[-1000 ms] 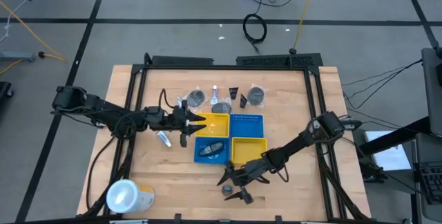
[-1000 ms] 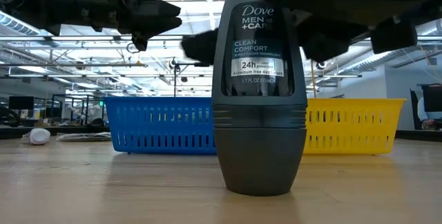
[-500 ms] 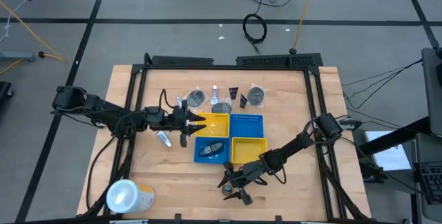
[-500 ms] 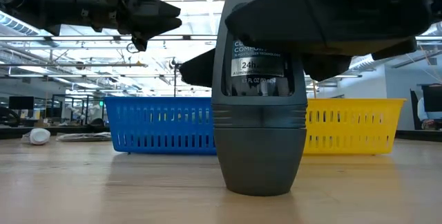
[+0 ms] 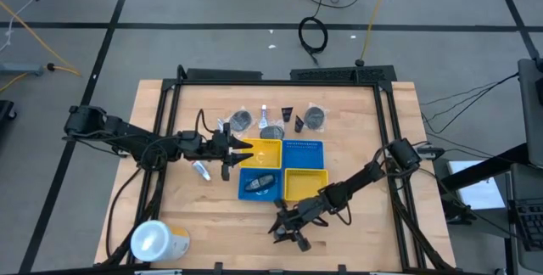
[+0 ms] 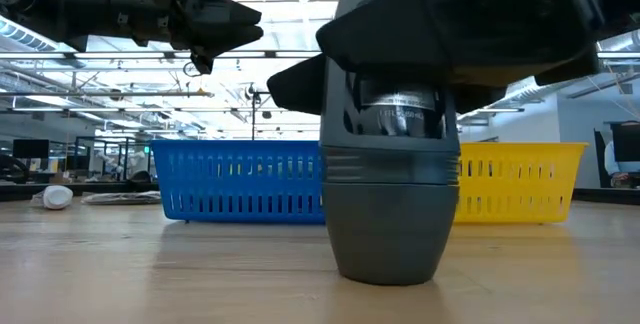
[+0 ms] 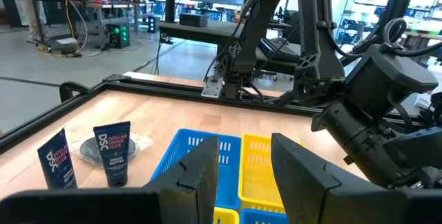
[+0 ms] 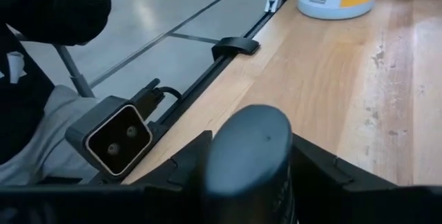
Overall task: Pick & Place Travel size toiletries
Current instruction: Put the gray deodorant into the left blue bin, then put the blue shave cream into the left yellow bin
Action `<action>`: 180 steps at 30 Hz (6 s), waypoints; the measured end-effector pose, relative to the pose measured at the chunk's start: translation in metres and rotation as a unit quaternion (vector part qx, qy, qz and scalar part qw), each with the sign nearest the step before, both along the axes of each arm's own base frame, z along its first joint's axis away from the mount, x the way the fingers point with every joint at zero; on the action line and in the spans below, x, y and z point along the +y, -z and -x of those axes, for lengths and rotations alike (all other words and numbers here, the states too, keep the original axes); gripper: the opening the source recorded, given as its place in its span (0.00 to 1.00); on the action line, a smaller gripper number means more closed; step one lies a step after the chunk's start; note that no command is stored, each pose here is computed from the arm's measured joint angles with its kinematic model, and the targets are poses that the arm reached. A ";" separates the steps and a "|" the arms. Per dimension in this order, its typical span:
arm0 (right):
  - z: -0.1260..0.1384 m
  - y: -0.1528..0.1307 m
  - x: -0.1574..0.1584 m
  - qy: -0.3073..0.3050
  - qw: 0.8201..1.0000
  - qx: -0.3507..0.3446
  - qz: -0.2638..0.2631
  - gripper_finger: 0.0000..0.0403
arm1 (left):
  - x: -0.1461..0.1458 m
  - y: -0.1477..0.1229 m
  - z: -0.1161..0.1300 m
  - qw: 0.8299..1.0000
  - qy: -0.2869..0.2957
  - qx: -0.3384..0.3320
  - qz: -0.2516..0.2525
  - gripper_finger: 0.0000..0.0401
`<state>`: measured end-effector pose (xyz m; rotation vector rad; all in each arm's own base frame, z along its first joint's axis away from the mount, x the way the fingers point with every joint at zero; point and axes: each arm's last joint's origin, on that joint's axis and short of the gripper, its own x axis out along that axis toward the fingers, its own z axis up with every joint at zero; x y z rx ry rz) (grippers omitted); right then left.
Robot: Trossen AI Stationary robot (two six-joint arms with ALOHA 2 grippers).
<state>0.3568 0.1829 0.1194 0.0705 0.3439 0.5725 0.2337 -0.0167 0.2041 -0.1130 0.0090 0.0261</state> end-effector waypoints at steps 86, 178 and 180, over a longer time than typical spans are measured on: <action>-0.013 -0.081 -0.132 0.217 0.967 -0.025 0.127 0.54 | 0.000 0.001 0.000 1.000 -0.002 0.005 -0.013 0.33; 0.084 -0.130 -0.217 0.453 0.887 0.027 0.084 0.00 | 0.006 0.015 -0.010 0.993 -0.117 0.022 0.009 0.37; 0.086 -0.137 -0.207 0.439 0.895 0.008 0.082 0.00 | 0.006 0.014 -0.019 0.993 -0.117 0.022 0.009 0.42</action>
